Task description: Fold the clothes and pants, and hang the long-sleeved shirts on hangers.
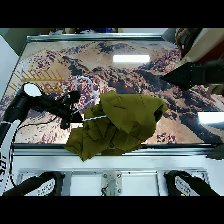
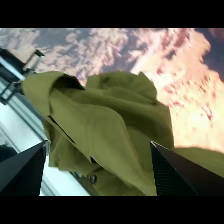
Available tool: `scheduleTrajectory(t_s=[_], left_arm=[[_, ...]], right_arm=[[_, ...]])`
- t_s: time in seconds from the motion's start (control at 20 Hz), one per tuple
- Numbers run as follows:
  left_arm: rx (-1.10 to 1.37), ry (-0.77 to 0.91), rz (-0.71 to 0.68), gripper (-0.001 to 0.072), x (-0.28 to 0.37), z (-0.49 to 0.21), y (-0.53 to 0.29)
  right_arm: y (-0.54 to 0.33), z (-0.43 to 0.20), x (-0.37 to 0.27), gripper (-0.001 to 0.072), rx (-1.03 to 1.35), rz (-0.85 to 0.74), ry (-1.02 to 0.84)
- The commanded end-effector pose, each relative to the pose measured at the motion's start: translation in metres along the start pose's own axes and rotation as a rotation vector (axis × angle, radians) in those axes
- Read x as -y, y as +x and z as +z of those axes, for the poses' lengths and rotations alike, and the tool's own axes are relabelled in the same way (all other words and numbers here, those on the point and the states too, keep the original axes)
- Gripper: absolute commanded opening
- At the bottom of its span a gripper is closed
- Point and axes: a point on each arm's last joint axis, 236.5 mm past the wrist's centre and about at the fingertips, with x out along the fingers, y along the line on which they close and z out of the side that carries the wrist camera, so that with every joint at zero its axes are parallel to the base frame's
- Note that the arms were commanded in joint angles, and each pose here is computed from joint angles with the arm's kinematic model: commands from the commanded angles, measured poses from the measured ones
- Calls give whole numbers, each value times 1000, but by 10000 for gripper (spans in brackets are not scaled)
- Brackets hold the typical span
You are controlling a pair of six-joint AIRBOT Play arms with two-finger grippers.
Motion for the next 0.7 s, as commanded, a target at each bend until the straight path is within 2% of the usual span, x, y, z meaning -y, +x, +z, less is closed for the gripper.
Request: scheduleTrajectory(t_s=[0.0,0.2,0.3,0.45,0.5,0.65], left_arm=[[0,0,0,14,0,0,0],[0,0,0,14,0,0,0],[0,0,0,14,0,0,0],[0,0,-1,14,0,0,0],[0,0,0,14,0,0,0],[0,0,-1,14,0,0,0]], right_arm=[[-8,23,-33,717,118,157,-91],[-10,31,-41,717,154,193,-122],[-12,19,-40,717,134,189,-367],[-23,-17,-35,716,72,275,-571],[-29,-30,-25,717,58,294,-585],[-30,-62,41,717,-16,171,-549]])
